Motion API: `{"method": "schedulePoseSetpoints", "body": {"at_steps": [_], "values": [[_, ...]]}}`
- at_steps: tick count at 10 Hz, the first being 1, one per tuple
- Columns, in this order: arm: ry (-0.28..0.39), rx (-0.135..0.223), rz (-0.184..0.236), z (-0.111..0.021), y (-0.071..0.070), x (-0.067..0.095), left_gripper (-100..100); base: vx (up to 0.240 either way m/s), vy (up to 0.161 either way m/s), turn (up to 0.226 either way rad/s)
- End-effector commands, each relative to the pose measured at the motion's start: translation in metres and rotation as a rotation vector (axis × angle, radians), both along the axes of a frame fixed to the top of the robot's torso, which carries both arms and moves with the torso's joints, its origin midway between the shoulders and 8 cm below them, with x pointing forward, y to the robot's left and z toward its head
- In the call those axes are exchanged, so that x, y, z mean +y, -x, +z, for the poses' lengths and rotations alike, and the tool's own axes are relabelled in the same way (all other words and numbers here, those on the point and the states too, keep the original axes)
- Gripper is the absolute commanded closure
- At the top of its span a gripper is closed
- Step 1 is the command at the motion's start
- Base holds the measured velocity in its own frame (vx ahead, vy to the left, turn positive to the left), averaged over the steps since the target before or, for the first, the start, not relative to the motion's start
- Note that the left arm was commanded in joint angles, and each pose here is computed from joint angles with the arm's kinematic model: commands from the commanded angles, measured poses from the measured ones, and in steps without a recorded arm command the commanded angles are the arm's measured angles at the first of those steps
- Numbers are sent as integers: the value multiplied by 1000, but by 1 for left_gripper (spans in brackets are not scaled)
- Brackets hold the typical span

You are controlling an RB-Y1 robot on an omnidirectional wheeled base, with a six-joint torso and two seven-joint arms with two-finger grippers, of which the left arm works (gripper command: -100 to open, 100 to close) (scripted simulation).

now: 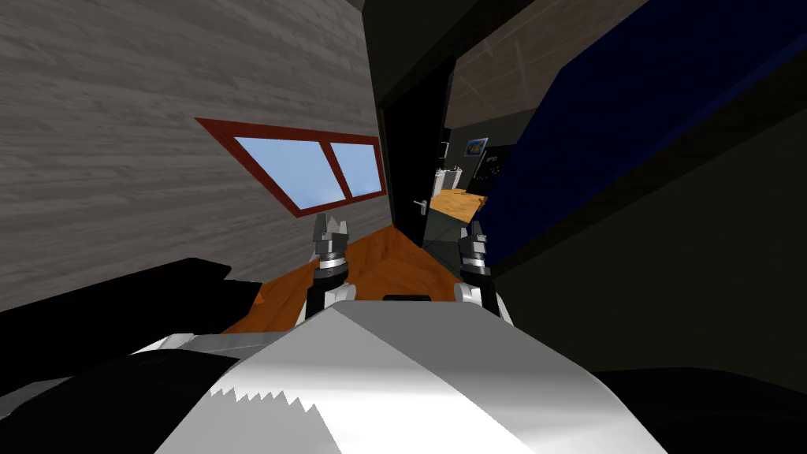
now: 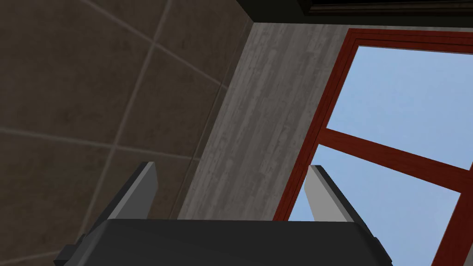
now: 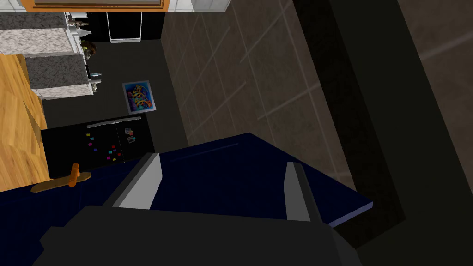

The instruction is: Push the door open

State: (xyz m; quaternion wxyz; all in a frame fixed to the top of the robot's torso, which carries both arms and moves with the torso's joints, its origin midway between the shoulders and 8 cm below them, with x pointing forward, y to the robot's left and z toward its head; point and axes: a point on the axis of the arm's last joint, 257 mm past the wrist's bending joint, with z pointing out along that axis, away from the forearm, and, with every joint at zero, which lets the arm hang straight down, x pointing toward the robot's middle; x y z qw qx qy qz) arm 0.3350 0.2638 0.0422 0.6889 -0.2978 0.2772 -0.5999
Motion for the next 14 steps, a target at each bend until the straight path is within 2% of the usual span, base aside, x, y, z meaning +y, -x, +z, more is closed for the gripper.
{"method": "schedulePoseSetpoints", "body": {"at_steps": [1,6,7,14], "values": [[3,15,-16,-9,-9,-3,-100,-12,-57,-81],[11,59,-60,-35,-34,-14,-100,109,36,-64],[13,75,-74,-45,-43,-18,-100,117,28,-98],[24,146,-137,-85,-81,-36,-100,87,32,-73]]}}
